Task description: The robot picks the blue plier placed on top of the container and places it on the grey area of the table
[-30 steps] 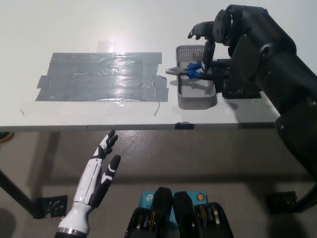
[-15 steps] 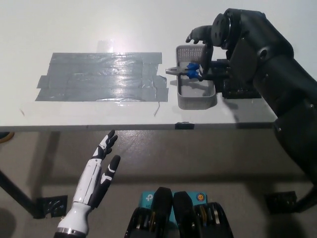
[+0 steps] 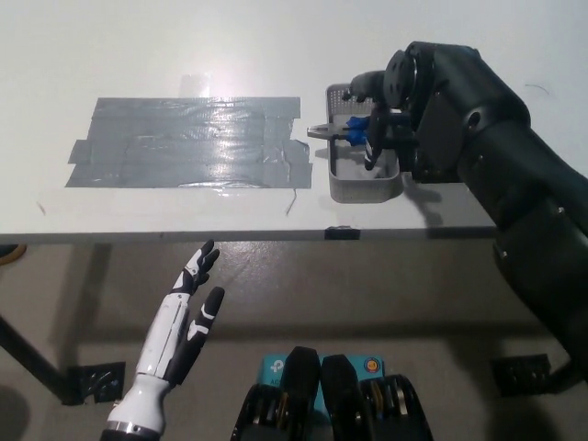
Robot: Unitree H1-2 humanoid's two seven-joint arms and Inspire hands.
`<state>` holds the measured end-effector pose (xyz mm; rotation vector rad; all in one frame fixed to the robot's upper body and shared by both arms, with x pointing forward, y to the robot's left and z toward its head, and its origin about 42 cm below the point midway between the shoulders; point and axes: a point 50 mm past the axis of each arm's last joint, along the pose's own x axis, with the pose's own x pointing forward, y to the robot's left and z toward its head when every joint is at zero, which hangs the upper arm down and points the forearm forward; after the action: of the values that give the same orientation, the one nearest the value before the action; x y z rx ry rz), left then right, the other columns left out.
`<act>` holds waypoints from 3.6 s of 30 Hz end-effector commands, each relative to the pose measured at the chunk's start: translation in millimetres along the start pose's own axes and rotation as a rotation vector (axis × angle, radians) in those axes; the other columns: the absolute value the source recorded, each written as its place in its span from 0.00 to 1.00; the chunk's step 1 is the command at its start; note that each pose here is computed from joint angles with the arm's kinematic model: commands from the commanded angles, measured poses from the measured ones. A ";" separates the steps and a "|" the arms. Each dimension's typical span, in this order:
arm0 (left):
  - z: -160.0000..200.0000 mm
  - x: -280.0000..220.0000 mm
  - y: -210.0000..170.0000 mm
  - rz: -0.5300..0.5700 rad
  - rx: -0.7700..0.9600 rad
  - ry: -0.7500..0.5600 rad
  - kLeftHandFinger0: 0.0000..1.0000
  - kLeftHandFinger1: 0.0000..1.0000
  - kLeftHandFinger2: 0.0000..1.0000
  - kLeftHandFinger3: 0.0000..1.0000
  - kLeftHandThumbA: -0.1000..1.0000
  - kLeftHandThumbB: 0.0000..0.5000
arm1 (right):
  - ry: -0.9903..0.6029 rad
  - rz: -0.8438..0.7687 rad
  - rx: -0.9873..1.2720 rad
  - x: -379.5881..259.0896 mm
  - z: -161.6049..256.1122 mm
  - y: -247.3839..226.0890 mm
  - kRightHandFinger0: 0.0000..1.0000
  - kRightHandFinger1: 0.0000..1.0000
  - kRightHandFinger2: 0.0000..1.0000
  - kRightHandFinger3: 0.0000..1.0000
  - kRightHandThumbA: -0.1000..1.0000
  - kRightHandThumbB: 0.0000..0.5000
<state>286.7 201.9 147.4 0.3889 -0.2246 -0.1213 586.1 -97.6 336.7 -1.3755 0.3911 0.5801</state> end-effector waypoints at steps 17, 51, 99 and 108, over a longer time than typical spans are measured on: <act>15.5 6.0 3.7 0.012 0.012 -0.081 1.00 1.00 1.00 1.00 1.00 0.00 | 0.010 -0.086 0.000 -2.7 -0.6 -9.6 1.00 1.00 1.00 1.00 0.98 0.84; 18.0 12.3 4.2 0.005 0.023 -0.158 1.00 1.00 0.93 1.00 1.00 0.00 | 0.014 -0.375 -0.301 18.9 -21.5 25.0 0.28 0.37 0.53 0.86 0.00 0.44; 18.7 9.7 -13.3 -0.060 0.064 -0.160 1.00 1.00 0.82 1.00 1.00 0.00 | -0.455 -0.925 -0.421 -33.2 124.8 -10.6 0.00 0.00 0.04 0.38 0.00 0.71; 23.0 5.6 -18.9 -0.064 0.072 -0.173 1.00 0.94 0.83 1.00 1.00 0.00 | -0.488 -0.767 -0.263 -13.5 150.8 47.7 0.00 0.00 0.06 0.49 0.00 0.60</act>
<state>288.9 179.8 150.0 0.4458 -0.3124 -0.2151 539.0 37.7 313.0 -1.5193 -0.6011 0.3057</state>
